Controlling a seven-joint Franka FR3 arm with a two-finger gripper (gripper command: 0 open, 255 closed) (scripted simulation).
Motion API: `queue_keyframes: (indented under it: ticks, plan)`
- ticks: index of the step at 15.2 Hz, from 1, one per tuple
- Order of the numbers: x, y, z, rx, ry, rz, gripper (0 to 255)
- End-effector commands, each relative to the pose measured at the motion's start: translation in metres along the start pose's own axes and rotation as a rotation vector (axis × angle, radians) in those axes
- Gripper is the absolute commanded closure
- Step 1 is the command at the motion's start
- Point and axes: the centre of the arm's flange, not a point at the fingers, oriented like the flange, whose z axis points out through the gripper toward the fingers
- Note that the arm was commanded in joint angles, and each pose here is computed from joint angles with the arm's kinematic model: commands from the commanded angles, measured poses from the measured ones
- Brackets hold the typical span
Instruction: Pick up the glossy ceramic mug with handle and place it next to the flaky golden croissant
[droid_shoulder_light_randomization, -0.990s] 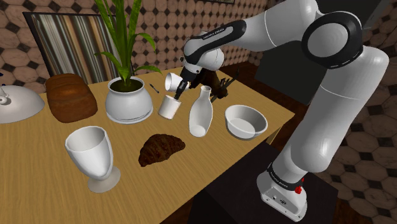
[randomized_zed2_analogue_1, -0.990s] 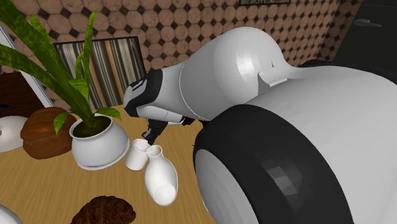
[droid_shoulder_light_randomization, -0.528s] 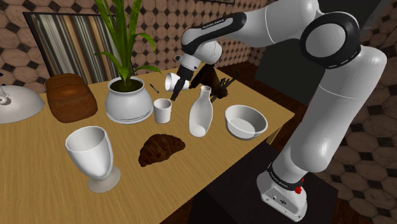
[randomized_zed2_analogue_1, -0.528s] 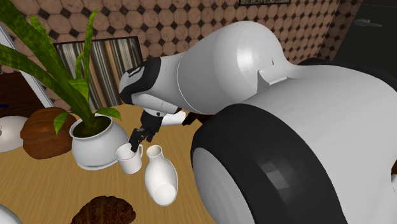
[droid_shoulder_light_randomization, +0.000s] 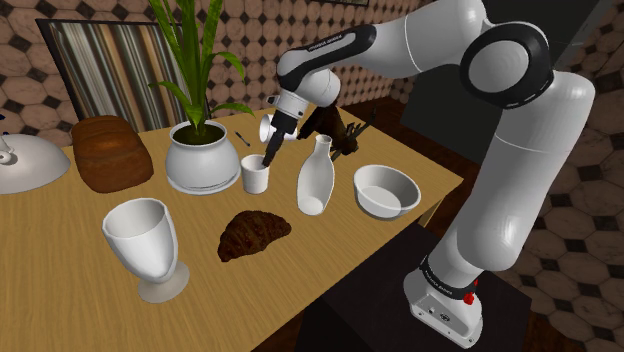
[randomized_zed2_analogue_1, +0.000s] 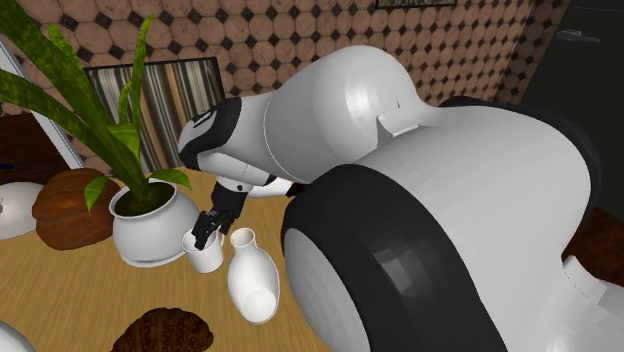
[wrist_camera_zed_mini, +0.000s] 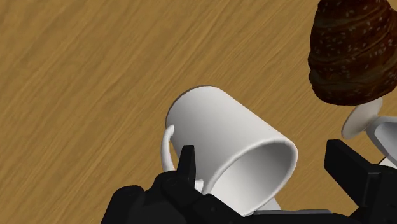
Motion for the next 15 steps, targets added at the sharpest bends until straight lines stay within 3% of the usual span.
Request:
queue_keyframes:
  ticks: [1, 8, 9, 15]
  plan:
    - [-0.0011, -0.0002, 0.0087, 0.0, 0.0, 0.0, 0]
    - [-0.0011, -0.0002, 0.0087, 0.0, 0.0, 0.0, 0]
    - [-0.0012, -0.0002, 0.0087, 0.0, 0.0, 0.0, 255]
    - [-0.0005, 0.0031, 0.0083, 0.0, 0.0, 0.0, 255]
